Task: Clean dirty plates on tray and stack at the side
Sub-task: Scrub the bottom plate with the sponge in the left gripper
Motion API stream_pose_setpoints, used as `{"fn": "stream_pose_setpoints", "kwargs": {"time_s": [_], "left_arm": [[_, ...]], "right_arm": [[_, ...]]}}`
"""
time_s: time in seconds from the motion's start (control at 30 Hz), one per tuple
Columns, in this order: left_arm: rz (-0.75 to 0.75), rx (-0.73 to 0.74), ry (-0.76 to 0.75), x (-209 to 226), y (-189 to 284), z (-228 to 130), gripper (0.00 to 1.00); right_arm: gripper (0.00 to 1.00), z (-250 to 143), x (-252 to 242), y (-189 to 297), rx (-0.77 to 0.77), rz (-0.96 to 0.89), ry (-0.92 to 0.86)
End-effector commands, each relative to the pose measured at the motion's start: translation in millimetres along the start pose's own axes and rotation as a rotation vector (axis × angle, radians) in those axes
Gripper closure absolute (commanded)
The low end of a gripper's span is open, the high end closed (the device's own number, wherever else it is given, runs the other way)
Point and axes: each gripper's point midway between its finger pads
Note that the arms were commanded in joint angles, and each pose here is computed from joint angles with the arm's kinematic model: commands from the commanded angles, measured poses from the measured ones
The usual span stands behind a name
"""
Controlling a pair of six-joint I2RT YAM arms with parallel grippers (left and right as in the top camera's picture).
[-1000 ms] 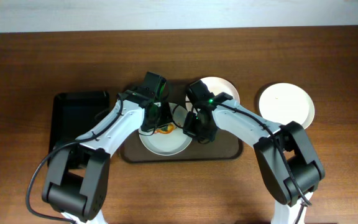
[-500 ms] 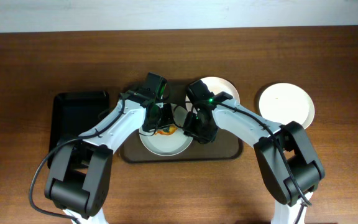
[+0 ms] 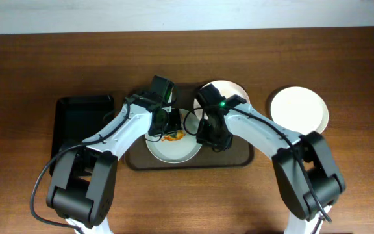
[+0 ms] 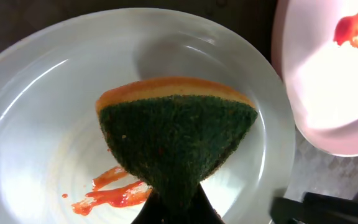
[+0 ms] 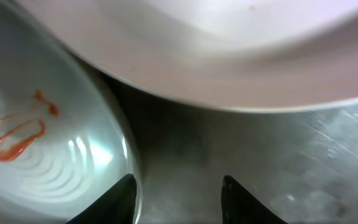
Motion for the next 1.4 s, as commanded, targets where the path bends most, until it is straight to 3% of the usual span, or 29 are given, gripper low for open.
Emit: {"fn": "stream_pose_setpoints", "kwargs": {"time_s": [0.0,0.47,0.67,0.7,0.73,0.8,1.17,1.37], "left_arm": [[-0.027,0.02,-0.036,-1,-4,-4,1.0],[-0.015,0.07,-0.023,7,-24,-13,1.0],[-0.122,0.064,-0.048,-11,-27,-9,1.0],[-0.149,0.057,-0.052,-16,-27,-7,1.0],[-0.176,0.052,-0.056,-21,-26,-6,1.0],[-0.198,0.049,-0.058,-25,-25,-5,1.0],[-0.179,0.045,-0.061,-23,-28,-4,1.0],[-0.209,0.06,-0.064,-30,-28,-8,1.0]], "right_arm": [[0.55,7,-1,21,-0.053,0.014,0.049],[0.56,6,-38,25,-0.008,-0.1,-0.076],[0.55,12,-45,26,0.004,-0.095,-0.141],[0.6,11,-43,26,0.016,-0.083,-0.123],[0.73,9,-40,26,0.029,-0.071,-0.108],[0.83,7,-39,26,0.04,-0.062,-0.11],[0.8,-6,-11,16,0.158,0.069,-0.119],[0.9,-10,3,17,0.201,0.139,-0.11]]}}
Point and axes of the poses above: each gripper's point midway between its finger pads, its own y axis back along the fingers, its own x axis along the line the jaws close on, z = x × y, and after that the axes turned 11 degrees about -y, right-handed
